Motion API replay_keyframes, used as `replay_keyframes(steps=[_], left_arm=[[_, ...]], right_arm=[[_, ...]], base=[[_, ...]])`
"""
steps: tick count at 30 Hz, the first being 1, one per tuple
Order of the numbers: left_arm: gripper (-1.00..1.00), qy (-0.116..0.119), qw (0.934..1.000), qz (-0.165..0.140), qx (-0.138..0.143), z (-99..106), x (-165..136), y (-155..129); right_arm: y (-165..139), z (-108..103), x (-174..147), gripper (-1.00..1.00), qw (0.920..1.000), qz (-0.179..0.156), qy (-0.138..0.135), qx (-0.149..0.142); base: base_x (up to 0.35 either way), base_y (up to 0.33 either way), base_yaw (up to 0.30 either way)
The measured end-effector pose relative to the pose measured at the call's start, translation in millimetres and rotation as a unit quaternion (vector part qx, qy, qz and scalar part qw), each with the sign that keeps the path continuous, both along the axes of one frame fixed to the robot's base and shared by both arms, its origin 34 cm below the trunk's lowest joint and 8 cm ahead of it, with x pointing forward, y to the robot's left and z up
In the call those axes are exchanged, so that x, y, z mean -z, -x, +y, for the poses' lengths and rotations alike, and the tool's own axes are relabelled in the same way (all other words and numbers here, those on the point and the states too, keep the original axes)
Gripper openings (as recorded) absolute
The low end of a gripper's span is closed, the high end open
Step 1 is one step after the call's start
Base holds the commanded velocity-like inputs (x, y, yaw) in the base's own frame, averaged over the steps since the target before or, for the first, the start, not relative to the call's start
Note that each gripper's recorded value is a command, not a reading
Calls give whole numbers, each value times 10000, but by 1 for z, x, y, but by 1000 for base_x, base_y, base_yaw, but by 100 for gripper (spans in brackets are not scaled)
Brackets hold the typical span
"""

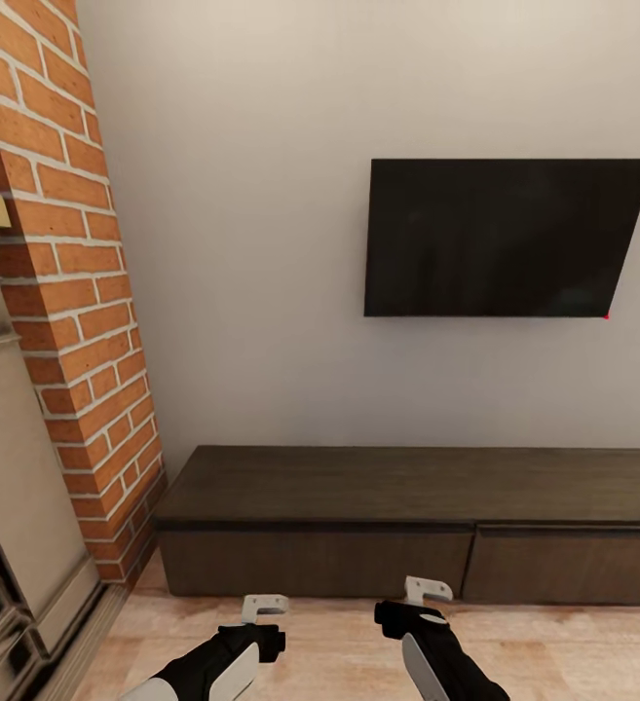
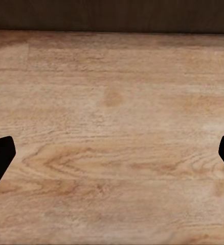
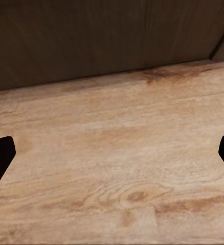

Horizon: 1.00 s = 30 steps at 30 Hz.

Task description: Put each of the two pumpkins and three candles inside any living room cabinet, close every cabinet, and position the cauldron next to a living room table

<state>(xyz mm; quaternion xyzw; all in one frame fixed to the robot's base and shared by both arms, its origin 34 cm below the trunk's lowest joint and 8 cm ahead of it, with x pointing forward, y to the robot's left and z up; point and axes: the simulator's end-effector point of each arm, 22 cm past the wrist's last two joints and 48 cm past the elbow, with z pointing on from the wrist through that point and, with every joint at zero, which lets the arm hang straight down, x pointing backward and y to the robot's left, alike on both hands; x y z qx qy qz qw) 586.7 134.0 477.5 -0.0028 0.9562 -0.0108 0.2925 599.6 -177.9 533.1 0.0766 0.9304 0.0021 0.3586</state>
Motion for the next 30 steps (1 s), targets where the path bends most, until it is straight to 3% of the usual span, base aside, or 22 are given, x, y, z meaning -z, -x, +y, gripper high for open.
replay_keyframes(steps=[6, 30], left_arm=[[100, -7, 10000, 1, 0, 0, -12, -2], [100, -59, 10000, -8, 28, 2, -60, -9]], right_arm=[[3, 3, -10, 100, 9997, 196, 11, -108], [-4, -1, -58, 100, 9997, 221, 52, -123]], base=[[0, 0, 0], [0, 0, 0]])
